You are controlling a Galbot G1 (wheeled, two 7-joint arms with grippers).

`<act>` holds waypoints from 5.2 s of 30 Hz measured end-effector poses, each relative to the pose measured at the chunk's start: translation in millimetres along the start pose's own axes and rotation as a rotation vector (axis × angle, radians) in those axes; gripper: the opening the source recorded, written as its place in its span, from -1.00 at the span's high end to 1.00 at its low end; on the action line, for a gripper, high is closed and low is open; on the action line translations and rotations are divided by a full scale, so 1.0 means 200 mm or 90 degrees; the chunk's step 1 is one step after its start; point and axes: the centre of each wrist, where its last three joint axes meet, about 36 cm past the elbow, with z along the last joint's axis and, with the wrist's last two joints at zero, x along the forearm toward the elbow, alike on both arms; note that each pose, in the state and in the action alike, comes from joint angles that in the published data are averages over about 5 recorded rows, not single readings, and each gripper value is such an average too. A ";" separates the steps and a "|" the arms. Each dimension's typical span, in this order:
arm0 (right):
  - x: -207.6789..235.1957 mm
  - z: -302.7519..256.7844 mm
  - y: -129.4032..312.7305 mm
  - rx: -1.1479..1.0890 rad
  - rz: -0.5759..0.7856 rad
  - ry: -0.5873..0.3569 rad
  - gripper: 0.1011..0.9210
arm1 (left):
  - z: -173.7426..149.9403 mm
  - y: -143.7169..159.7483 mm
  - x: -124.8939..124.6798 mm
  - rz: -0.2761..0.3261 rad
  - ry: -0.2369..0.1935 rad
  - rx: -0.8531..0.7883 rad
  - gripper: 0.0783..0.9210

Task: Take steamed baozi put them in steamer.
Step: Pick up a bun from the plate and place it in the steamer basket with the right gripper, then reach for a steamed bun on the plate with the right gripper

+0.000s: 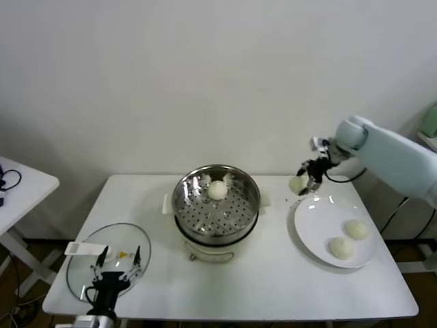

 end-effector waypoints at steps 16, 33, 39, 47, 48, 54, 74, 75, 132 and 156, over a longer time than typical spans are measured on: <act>-0.10 -0.80 0.00 0.055 -0.047 -0.103 -0.49 | -0.06 -0.02 0.04 0.001 -0.001 0.004 -0.77; -0.59 -1.19 0.16 0.102 -0.140 -0.104 -0.49 | -0.07 -0.01 0.06 0.001 0.008 -0.002 -0.77; -0.69 -1.23 0.19 0.111 -0.152 -0.097 -0.51 | -0.07 -0.01 0.06 -0.001 0.012 -0.001 -0.77; -0.76 -1.23 0.19 0.118 -0.157 -0.079 -0.54 | -0.06 0.00 0.05 -0.002 0.015 -0.001 -0.77; -0.77 -1.23 0.19 0.118 -0.157 -0.077 -0.54 | -0.06 0.00 0.05 -0.002 0.015 -0.001 -0.77; -0.81 -1.23 0.19 0.122 -0.157 -0.069 -0.55 | -0.05 0.00 0.05 -0.002 0.017 -0.002 -0.77; -0.88 -1.25 0.20 0.138 -0.153 -0.061 -0.76 | -0.03 0.00 0.04 -0.003 0.022 -0.001 -0.77; -0.87 -1.25 0.20 0.138 -0.153 -0.062 -0.76 | -0.03 0.00 0.04 -0.003 0.022 -0.001 -0.77; -0.14 0.84 0.79 0.064 -0.089 0.155 -0.76 | -0.06 0.00 0.01 -0.013 0.012 -0.003 -0.77; -0.46 0.91 0.79 0.068 -0.106 0.179 -0.76 | -0.02 0.01 0.01 -0.020 0.025 -0.004 -0.77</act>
